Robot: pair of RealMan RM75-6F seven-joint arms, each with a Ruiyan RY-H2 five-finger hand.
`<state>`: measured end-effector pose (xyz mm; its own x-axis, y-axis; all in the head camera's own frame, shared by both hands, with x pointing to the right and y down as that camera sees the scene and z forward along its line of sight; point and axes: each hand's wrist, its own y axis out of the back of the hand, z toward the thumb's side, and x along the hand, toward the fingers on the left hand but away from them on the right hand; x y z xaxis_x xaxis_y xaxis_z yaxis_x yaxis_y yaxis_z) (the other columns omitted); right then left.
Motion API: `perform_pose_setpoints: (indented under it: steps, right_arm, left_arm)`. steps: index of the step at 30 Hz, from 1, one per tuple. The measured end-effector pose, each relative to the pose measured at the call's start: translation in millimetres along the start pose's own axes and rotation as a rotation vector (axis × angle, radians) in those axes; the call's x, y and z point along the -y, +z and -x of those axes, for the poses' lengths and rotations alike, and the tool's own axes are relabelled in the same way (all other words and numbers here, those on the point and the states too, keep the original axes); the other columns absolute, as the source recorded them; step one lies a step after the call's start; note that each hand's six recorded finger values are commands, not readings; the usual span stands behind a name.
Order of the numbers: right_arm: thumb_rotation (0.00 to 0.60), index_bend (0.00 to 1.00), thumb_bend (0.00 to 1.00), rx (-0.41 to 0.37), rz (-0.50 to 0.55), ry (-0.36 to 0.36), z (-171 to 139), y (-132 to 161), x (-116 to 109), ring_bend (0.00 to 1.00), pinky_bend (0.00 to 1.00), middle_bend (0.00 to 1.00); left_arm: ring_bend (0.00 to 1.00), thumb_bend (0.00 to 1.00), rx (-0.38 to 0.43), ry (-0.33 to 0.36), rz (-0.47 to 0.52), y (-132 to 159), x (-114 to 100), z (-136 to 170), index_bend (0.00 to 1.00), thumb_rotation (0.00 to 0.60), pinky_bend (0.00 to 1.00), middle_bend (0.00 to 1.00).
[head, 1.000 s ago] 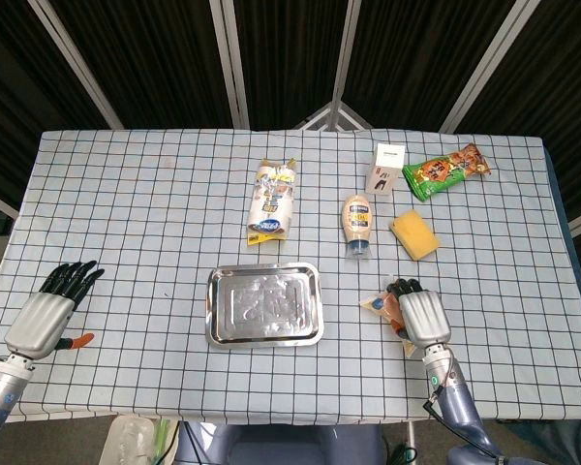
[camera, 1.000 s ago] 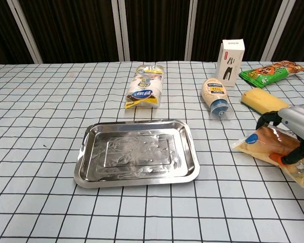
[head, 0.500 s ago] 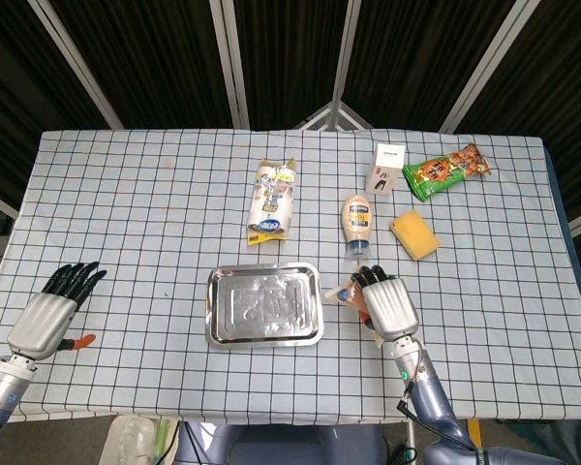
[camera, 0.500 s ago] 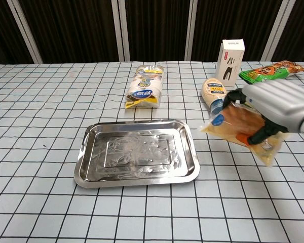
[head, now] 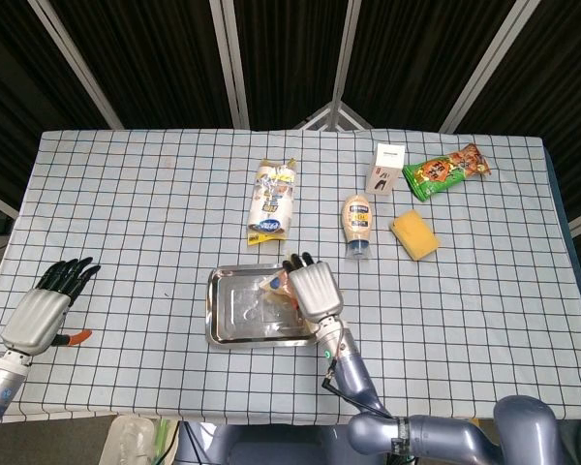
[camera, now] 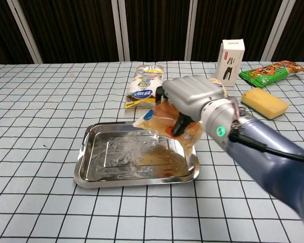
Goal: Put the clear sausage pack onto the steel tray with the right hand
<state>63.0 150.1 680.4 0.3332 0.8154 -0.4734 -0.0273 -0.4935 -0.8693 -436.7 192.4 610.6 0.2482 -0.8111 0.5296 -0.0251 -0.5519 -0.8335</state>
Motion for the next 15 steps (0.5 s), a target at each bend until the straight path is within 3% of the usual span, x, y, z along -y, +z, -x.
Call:
perform_pose_setpoints:
  steps: [5, 8, 10, 12, 15]
  right_arm:
    - [0.6, 0.31, 0.38, -0.023, 0.0, 0.012, 3.0, 34.0, 11.5, 0.27, 0.63, 0.31]
    - [0.6, 0.16, 0.38, -0.022, -0.005, 0.015, 3.5, 48.2, 17.5, 0.25, 0.61, 0.26]
    - [0.6, 0.02, 0.38, -0.021, -0.018, 0.009, 2.9, 56.5, 19.0, 0.12, 0.52, 0.13]
    - [0.6, 0.0, 0.37, -0.019, -0.039, 0.006, 1.8, 60.5, 20.0, 0.02, 0.41, 0.03]
    - [0.6, 0.0, 0.3, -0.012, -0.075, 0.014, -0.1, 62.4, 21.7, 0.0, 0.28, 0.0]
  left_arm:
    - [0.0, 0.05, 0.006, 0.002, 0.007, -0.8, -2.1, 1.4, 0.0, 0.6, 0.0, 0.0]
    - [0.0, 0.05, 0.007, 0.005, 0.01, -1.0, -3.0, 2.0, 0.0, 0.6, 0.0, 0.0]
    - [0.0, 0.05, 0.004, 0.007, 0.012, -1.7, -3.6, 1.8, 0.0, 0.6, 0.0, 0.0]
    - [0.0, 0.05, 0.003, 0.005, 0.015, -2.3, -3.5, 1.4, 0.0, 0.6, 0.0, 0.0]
    - [0.0, 0.05, 0.0, 0.004, 0.017, -3.6, -3.9, 1.0, 0.0, 0.6, 0.0, 0.0]
